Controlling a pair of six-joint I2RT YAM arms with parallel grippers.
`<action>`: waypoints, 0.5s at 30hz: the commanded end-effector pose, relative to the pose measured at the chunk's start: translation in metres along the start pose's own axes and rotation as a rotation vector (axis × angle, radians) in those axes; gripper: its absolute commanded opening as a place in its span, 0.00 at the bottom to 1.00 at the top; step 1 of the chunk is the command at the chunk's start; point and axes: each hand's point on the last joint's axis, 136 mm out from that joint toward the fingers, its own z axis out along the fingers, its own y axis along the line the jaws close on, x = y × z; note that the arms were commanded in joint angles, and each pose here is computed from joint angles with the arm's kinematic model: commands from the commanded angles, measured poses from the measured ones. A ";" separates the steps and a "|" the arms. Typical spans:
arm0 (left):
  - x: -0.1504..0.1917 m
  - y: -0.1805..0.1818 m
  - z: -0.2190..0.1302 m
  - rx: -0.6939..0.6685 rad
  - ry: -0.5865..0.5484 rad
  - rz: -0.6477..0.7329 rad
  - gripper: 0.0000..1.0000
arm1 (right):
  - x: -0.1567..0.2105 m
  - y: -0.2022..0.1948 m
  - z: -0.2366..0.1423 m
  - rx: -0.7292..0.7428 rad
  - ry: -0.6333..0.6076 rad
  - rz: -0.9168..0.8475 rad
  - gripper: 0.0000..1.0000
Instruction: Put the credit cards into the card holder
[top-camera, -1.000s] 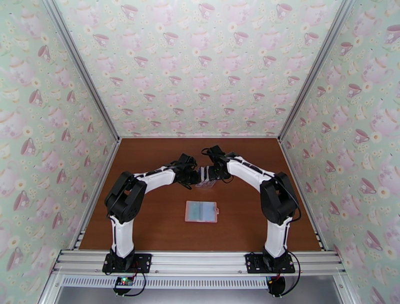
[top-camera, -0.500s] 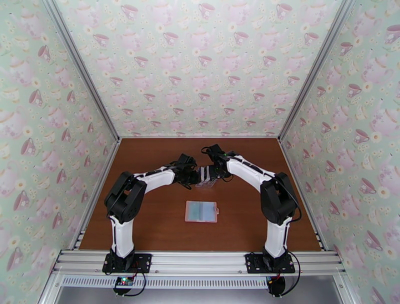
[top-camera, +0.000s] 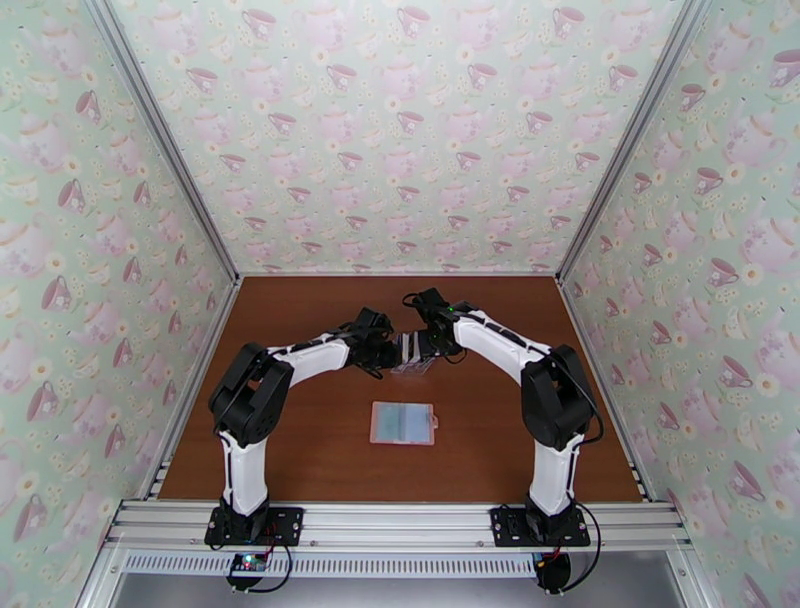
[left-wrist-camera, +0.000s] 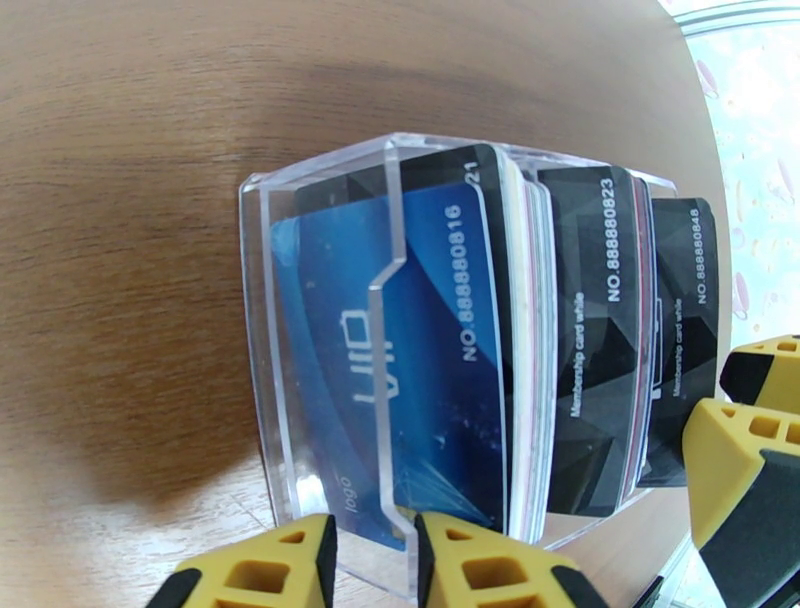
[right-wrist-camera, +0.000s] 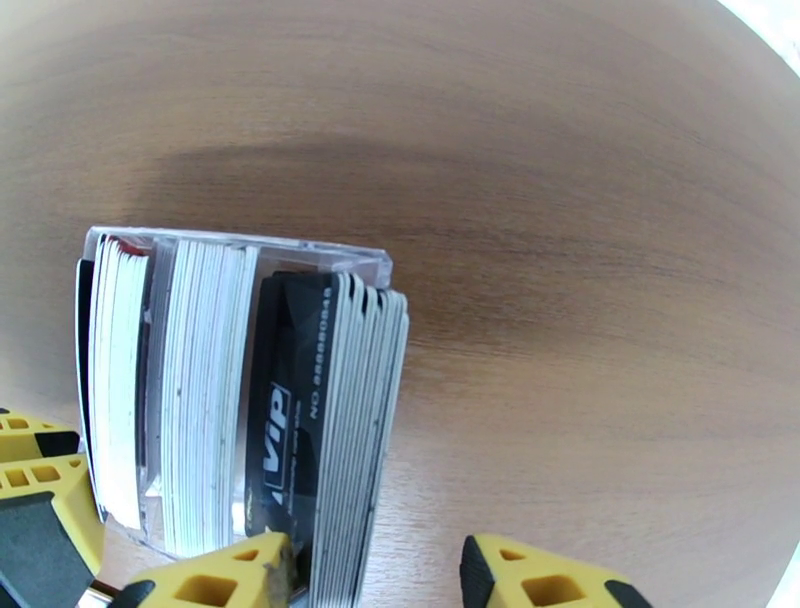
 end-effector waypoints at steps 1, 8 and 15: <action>0.009 0.014 0.004 -0.028 0.025 -0.027 0.29 | -0.021 0.008 -0.022 -0.056 -0.057 0.020 0.51; 0.008 0.014 0.004 -0.026 0.022 -0.030 0.29 | -0.037 0.006 -0.007 -0.060 -0.047 0.059 0.52; 0.011 0.012 0.006 -0.009 0.034 -0.039 0.29 | -0.043 0.003 0.010 -0.045 -0.022 0.066 0.52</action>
